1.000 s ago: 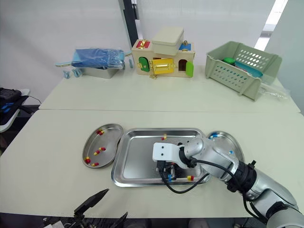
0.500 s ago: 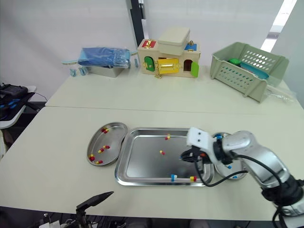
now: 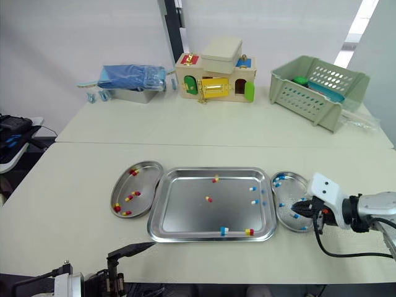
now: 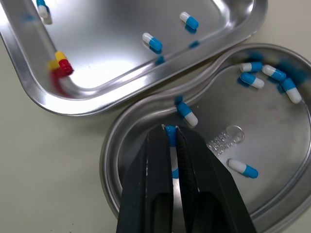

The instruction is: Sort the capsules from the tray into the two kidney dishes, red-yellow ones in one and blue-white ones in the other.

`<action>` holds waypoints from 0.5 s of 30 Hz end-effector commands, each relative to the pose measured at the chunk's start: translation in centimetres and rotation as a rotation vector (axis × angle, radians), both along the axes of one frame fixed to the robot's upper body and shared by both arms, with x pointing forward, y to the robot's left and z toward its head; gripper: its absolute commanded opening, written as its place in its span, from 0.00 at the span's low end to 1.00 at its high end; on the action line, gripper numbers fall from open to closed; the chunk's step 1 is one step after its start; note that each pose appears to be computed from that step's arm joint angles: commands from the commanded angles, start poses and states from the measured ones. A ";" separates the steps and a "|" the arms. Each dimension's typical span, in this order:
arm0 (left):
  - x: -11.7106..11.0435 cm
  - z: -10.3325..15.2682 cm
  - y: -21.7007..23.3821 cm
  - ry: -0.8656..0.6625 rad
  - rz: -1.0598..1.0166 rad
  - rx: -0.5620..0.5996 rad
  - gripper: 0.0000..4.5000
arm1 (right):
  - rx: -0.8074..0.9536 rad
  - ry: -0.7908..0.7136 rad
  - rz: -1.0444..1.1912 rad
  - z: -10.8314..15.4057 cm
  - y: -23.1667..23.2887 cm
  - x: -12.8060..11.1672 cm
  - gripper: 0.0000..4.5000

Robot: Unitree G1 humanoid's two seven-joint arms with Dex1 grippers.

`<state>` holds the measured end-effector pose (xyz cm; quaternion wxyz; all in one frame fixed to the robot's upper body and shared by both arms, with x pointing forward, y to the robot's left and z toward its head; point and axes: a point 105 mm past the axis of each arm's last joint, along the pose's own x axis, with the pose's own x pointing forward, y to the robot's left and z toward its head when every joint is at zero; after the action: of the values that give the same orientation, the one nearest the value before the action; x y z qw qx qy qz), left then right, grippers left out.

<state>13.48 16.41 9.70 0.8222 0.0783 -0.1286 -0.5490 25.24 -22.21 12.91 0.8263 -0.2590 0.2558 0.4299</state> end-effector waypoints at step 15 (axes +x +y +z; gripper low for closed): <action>1.0 0.1 1.1 -0.015 0.073 -0.001 1.00 | 0.006 -0.075 -0.032 1.1 -1.7 1.0 0.80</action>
<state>14.18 17.22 9.58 0.8338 0.0842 -0.1298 -0.5299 25.99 -23.70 12.49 0.8411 -0.2514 0.2497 0.4087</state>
